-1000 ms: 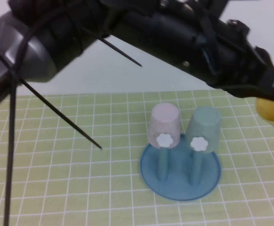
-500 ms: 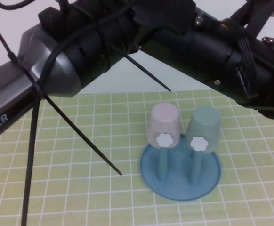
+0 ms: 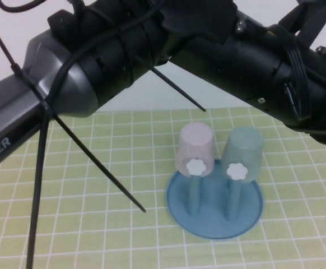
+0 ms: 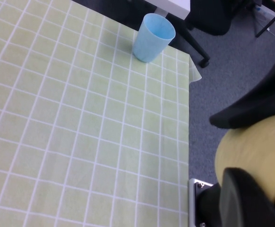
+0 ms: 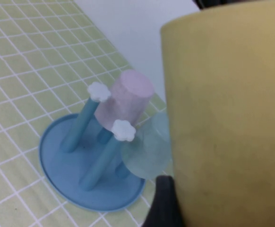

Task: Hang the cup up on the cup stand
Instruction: Adjust the cup with two arms

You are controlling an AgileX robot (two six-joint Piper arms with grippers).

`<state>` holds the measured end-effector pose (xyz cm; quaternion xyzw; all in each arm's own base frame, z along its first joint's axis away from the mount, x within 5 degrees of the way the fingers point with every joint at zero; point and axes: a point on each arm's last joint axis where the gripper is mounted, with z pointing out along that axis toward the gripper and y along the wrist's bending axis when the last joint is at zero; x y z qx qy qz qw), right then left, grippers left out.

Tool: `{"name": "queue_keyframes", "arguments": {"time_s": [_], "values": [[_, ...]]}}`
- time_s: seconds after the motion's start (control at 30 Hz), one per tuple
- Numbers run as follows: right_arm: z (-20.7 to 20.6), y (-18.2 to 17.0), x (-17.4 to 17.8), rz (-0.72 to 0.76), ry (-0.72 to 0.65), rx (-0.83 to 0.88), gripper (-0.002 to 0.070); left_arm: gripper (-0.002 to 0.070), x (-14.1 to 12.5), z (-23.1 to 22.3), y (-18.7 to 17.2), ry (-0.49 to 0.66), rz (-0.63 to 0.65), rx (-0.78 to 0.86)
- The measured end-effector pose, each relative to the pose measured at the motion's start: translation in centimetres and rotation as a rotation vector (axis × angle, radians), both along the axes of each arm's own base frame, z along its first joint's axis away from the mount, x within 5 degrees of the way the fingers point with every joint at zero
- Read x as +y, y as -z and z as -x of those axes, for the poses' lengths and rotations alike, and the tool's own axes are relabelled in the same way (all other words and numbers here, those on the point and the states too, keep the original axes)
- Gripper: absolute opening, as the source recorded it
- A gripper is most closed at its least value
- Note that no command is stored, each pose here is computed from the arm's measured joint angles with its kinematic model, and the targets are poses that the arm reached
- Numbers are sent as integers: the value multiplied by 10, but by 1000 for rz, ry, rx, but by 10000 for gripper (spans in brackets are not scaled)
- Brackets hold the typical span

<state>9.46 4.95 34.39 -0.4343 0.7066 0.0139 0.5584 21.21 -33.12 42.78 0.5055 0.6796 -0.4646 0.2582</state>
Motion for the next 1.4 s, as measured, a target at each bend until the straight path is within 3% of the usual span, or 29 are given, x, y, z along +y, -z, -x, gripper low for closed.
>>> {"name": "queue_keyframes", "arguments": {"time_s": [0.17, 0.27, 0.5, 0.6, 0.73, 1.03, 1.3, 1.4], "values": [[0, 0, 0, -2, 0, 0, 554, 12, 0, 0, 0, -1, -4, -4], [0, 0, 0, -2, 0, 0, 554, 50, 0, 0, 0, -1, -4, -4], [0, 0, 0, -4, -1, 1, 554, 391, 12, -12, -6, -55, 15, -17], [0, 0, 0, -6, -1, 1, 554, 444, 26, -16, -15, -77, 26, -30], [0, 0, 0, -7, -2, 3, 554, 461, 39, -9, -25, -48, 25, -23], [-12, 5, 2, -19, 9, 61, 554, 465, 23, 26, -22, 121, -23, -69], [-13, 6, 2, -33, 15, 74, 554, 464, 11, 36, -15, 118, -83, -179], [-13, 5, 3, -47, 14, 76, 554, 427, 5, 39, -12, 128, -93, -189]]}}
